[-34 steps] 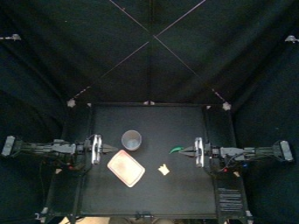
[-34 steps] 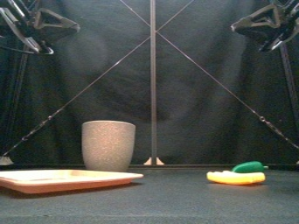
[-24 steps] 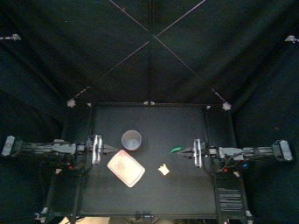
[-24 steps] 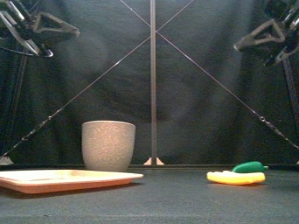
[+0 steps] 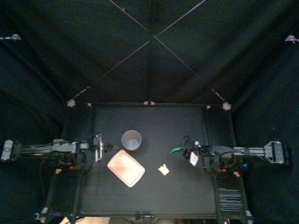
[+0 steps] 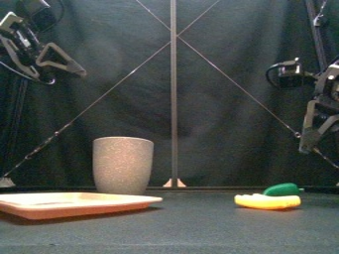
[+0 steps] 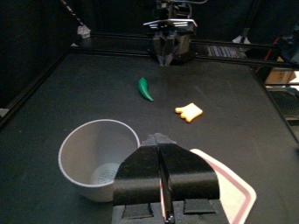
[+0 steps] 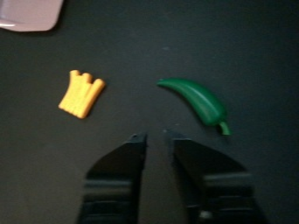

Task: Pick the green pepper then place it on the pink plate
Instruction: Pick the green pepper

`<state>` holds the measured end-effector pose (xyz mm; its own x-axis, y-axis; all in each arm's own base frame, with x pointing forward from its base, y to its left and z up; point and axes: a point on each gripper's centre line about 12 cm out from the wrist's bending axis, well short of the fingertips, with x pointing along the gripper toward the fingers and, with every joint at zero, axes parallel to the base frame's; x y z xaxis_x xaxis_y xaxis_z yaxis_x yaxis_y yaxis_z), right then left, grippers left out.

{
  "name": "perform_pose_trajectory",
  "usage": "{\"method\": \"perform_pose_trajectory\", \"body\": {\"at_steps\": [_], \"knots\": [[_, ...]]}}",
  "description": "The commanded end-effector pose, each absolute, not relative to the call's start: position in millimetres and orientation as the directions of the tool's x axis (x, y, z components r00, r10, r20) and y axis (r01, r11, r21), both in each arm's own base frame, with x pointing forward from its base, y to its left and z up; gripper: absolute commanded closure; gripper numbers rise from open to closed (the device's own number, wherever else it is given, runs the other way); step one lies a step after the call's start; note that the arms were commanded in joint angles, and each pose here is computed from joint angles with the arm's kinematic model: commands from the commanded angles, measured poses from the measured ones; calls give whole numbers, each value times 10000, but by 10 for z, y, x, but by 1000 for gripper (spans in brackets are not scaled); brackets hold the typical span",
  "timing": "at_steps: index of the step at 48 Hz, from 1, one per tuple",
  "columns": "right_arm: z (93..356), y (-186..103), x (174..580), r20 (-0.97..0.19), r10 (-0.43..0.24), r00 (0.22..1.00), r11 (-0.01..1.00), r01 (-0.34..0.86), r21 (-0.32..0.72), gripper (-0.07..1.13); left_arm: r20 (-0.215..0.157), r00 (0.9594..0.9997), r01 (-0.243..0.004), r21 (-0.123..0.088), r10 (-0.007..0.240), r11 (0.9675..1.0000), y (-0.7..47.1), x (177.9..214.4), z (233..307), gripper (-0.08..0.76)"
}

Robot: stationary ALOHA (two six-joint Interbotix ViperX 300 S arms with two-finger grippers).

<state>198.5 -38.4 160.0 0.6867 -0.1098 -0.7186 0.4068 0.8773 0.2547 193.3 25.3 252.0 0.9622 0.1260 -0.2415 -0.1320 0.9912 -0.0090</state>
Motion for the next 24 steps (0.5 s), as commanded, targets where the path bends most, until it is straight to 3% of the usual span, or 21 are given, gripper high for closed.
{"method": "perform_pose_trajectory", "body": {"at_steps": [1,4,15,24], "knots": [[1610,-493,2018,-7201,-1509,6772,8805,4233,2136,88,-2206,9663,-1379,-90,1325,9904,269,1959,2608,631],[1573,-543,2029,-7250,-1711,6671,8893,4214,1779,35,-2191,9667,-1379,-90,1326,9904,269,1957,2611,631],[1471,-614,2195,-7226,-1946,6633,9406,3351,542,43,-2236,9656,-1373,-60,1325,9905,268,1953,2593,631],[1322,-661,2313,-7642,-1887,6167,9496,3129,180,44,-2296,9643,-1380,-90,1323,9904,268,1950,2571,631]]}}
